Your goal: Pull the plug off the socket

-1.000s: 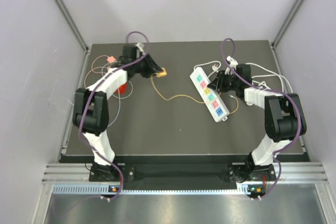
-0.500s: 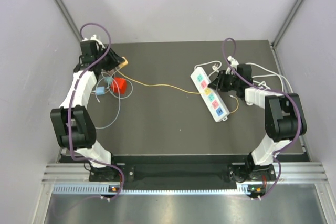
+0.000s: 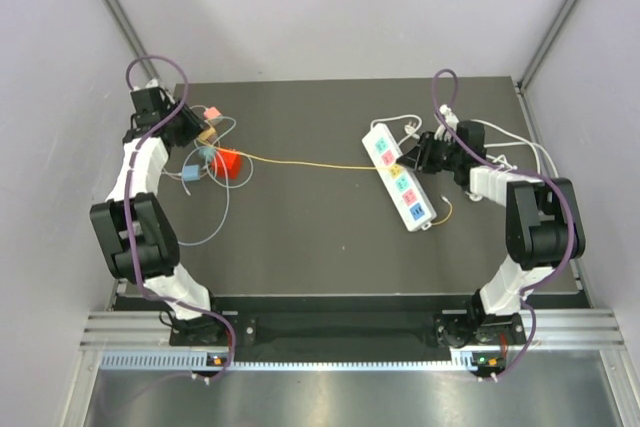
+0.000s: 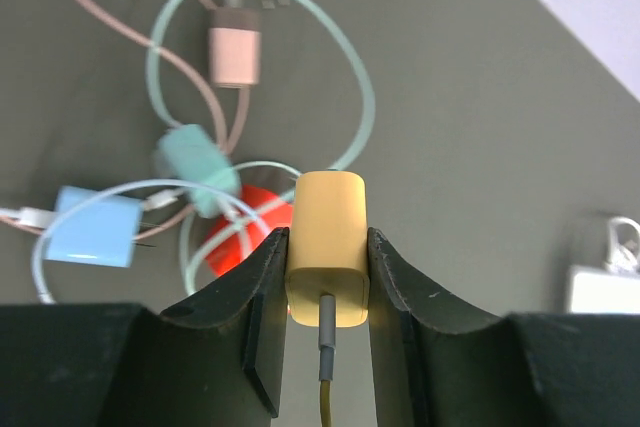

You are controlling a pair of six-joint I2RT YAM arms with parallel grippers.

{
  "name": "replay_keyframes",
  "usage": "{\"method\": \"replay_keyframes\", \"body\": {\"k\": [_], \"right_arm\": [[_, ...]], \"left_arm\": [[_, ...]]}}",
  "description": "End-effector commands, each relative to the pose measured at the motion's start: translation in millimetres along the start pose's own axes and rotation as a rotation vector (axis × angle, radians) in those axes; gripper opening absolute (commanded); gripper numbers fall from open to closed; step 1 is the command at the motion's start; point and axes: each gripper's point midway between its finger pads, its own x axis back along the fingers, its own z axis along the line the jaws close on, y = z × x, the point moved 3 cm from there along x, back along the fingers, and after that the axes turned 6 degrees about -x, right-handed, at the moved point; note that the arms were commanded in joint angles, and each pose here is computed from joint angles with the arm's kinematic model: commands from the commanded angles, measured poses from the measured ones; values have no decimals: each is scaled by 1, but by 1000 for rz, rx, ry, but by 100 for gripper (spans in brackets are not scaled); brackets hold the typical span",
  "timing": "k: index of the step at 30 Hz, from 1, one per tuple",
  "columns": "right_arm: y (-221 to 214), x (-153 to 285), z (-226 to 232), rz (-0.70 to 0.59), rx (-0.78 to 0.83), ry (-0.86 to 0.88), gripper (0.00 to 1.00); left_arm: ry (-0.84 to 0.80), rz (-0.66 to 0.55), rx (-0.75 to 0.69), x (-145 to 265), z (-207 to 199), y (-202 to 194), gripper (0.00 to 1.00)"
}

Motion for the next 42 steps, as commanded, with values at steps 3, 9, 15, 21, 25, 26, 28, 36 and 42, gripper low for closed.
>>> {"method": "replay_keyframes", "body": {"k": [3, 9, 15, 21, 25, 26, 28, 36, 42], "right_arm": [[14, -1, 8, -49, 11, 65, 1], [10, -7, 3, -33, -8, 58, 3], [-1, -17, -11, 2, -38, 30, 5], [1, -18, -12, 1, -35, 27, 16], [5, -14, -10, -11, -21, 26, 31], [7, -13, -9, -16, -15, 26, 33], [12, -10, -7, -31, 2, 25, 41], [32, 5, -6, -86, 38, 12, 66], [49, 21, 6, -141, 108, 44, 77]], "left_arm": [[108, 18, 3, -24, 35, -2, 0], [165, 86, 23, -49, 55, -8, 0], [222, 57, 26, -58, 65, 6, 0], [270, 38, -8, -62, 73, 13, 0], [302, 94, -15, -77, 83, 6, 0], [306, 103, -18, -79, 85, 5, 0], [317, 118, -26, -84, 88, 4, 0], [359, 147, -54, -92, 98, 2, 0], [357, 143, -66, -90, 98, 3, 0]]}}
